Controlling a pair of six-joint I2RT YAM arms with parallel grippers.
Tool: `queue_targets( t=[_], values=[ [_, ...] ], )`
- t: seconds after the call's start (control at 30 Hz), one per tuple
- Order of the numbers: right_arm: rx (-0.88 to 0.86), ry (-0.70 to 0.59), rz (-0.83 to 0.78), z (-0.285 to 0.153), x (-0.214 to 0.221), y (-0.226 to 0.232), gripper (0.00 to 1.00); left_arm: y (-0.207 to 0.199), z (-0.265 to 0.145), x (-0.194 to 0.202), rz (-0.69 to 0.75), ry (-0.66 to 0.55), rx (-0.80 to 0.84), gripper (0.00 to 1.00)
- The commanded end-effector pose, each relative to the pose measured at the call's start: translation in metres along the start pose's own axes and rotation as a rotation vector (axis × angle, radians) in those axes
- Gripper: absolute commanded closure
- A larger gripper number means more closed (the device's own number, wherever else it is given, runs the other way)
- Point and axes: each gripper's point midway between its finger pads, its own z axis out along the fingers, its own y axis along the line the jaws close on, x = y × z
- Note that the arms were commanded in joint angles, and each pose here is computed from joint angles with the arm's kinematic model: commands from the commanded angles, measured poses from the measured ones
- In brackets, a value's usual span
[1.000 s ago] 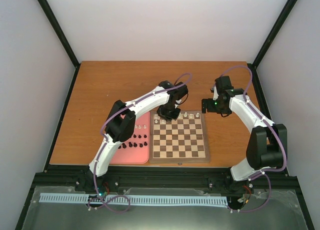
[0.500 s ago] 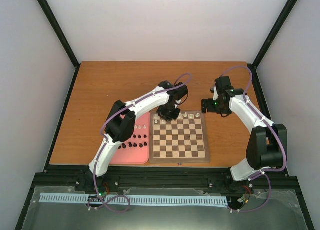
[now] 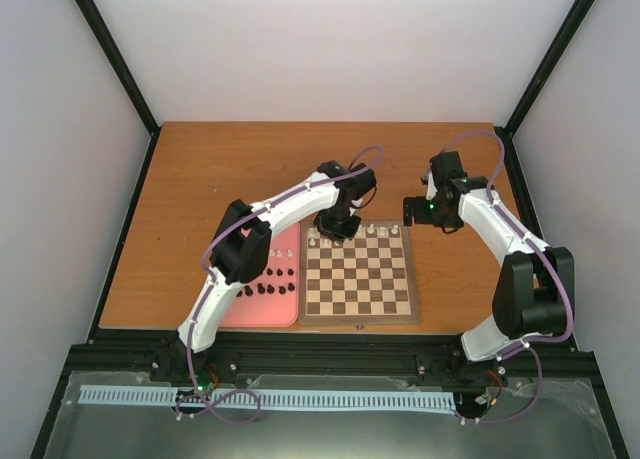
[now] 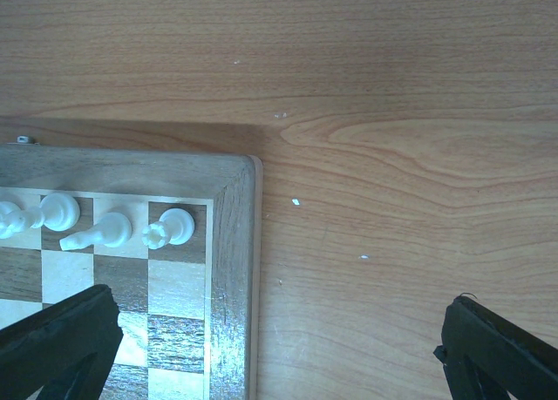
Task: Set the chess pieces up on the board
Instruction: Place the chess piece on the chessboard, then pick up the chess piece from the storage box.
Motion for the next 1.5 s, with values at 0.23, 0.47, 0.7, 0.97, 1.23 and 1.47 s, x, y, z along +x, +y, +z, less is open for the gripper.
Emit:
queue_targets(
  t=[0.23,0.47,0.7,0.97,1.23,1.47],
  values=[
    [0.001,-0.014,0.008,-0.001,-0.004,-0.002,0.00,-0.006,-0.032,-0.011,0.032,-0.080,0.016,0.80],
    [-0.002,-0.022,0.009,-0.004,-0.004,-0.002,0.00,-0.006,-0.062,-0.017,0.029,-0.145,0.020,0.76],
    [0.017,-0.023,0.015,-0.008,-0.003,-0.005,0.00,0.002,-0.111,-0.018,-0.011,-0.254,0.024,0.70],
    [0.024,-0.078,0.031,-0.025,-0.016,-0.005,0.00,0.078,-0.147,-0.011,-0.221,-0.355,0.062,0.42],
    [-0.012,-0.070,0.028,-0.022,-0.017,0.007,0.00,0.174,-0.115,0.046,-0.508,-0.284,0.052,0.41],
    [-0.023,-0.055,0.012,-0.017,-0.017,0.012,0.00,0.199,-0.050,0.086,-0.683,-0.155,0.108,0.51]
  ],
)
